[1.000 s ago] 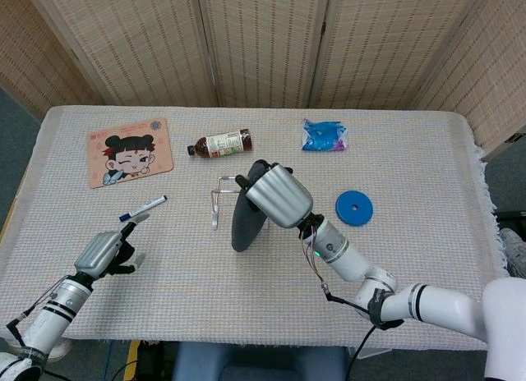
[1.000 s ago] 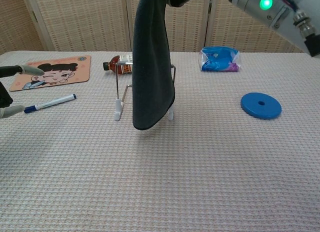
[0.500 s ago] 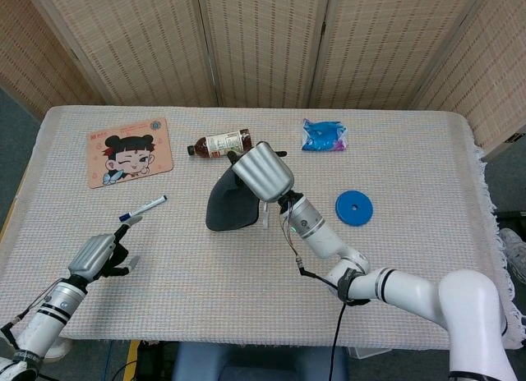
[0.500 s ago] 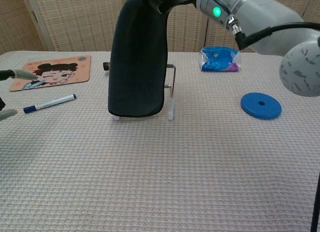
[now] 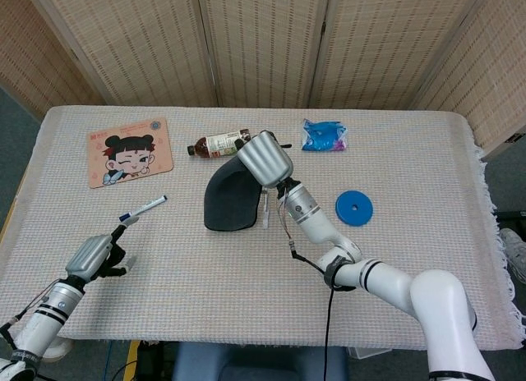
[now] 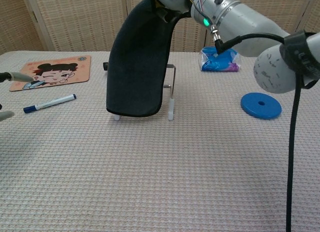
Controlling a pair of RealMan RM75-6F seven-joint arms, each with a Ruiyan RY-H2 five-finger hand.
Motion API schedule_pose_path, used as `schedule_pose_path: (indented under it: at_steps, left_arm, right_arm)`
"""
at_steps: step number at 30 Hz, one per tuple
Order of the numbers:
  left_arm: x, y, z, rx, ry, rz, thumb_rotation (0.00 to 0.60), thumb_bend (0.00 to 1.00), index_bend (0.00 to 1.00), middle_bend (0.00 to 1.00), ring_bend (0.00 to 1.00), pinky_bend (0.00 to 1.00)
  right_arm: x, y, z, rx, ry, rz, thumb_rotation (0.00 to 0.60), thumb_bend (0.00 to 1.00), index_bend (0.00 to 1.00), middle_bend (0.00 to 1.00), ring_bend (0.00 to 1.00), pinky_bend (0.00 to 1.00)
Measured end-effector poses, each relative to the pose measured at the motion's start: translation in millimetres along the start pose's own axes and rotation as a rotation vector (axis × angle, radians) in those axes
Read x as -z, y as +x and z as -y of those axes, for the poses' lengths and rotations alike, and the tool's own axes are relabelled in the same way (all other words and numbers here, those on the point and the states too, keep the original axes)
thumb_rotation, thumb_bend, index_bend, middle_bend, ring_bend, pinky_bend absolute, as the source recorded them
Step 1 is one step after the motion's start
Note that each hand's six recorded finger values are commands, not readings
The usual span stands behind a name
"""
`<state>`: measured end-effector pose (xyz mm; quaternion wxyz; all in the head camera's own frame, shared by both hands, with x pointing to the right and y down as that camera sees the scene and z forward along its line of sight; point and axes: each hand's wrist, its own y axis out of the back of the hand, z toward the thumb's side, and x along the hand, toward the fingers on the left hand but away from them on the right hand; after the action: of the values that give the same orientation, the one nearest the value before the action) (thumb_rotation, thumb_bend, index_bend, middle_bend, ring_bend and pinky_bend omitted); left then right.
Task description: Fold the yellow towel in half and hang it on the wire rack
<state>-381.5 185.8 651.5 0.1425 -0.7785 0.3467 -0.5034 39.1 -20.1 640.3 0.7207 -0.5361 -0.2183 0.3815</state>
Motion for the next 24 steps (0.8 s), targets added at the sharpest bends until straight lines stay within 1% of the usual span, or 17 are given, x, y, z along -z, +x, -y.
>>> schedule_pose_path:
  at_steps: [3,5,7,9,11,12,15,18,20,24]
  left_arm:
    - [1,0,1,0.003,-0.004,-0.003,0.600,0.47,0.06,0.98,0.84,0.98]
    - [2,0,2,0.005,-0.004,-0.007,0.600,0.47,0.06,0.98,0.84,0.98]
    - [3,0,2,0.006,-0.005,-0.009,0.600,0.47,0.06,0.98,0.84,0.98]
    - [3,0,2,0.004,-0.005,-0.011,0.600,0.47,0.06,0.98,0.84,0.98]
    - [4,-1,2,0.004,-0.005,-0.014,0.600,0.47,0.06,0.98,0.84,0.98]
    - [4,-1,2,0.005,-0.004,-0.015,0.600,0.47,0.06,0.98,0.84,0.98]
    - [5,-1,2,0.007,-0.005,-0.019,0.600,0.47,0.06,0.98,0.84,0.98]
    - [5,0,3,0.005,-0.006,-0.018,0.600,0.47,0.06,0.98,0.84,0.98]
    - [4,1,3,0.004,-0.006,-0.016,0.600,0.47,0.06,0.98,0.84,0.98]
    - [3,2,1,0.000,-0.001,-0.013,0.600,0.47,0.06,0.98,0.84,0.98]
  right_arm:
    - [-1,-2,8,-0.022,0.004,0.001,0.600,0.66,0.77,0.92,0.99,1.00]
    - [-2,-3,13,-0.037,0.001,0.005,0.600,0.64,0.74,0.92,0.99,1.00]
    - [-3,-5,18,-0.051,-0.006,0.010,0.600,0.59,0.64,0.92,0.99,1.00]
    - [-4,-7,23,-0.070,-0.017,0.020,0.600,0.46,0.47,0.91,0.99,1.00]
    - [-6,-9,26,-0.086,-0.040,0.031,0.600,0.35,0.34,0.91,0.99,1.00]
    - [-8,-10,26,-0.089,-0.049,0.033,0.600,0.32,0.28,0.90,0.99,1.00]
    - [-11,-10,26,-0.090,-0.069,0.031,0.600,0.28,0.17,0.90,0.99,1.00]
    - [-13,-10,26,-0.091,-0.091,0.028,0.600,0.26,0.07,0.90,0.99,1.00]
    - [-14,-9,26,-0.091,-0.107,0.025,0.600,0.25,0.04,0.89,0.99,1.00]
    - [-14,-4,24,-0.083,-0.121,0.021,0.600,0.24,0.03,0.88,0.98,1.00]
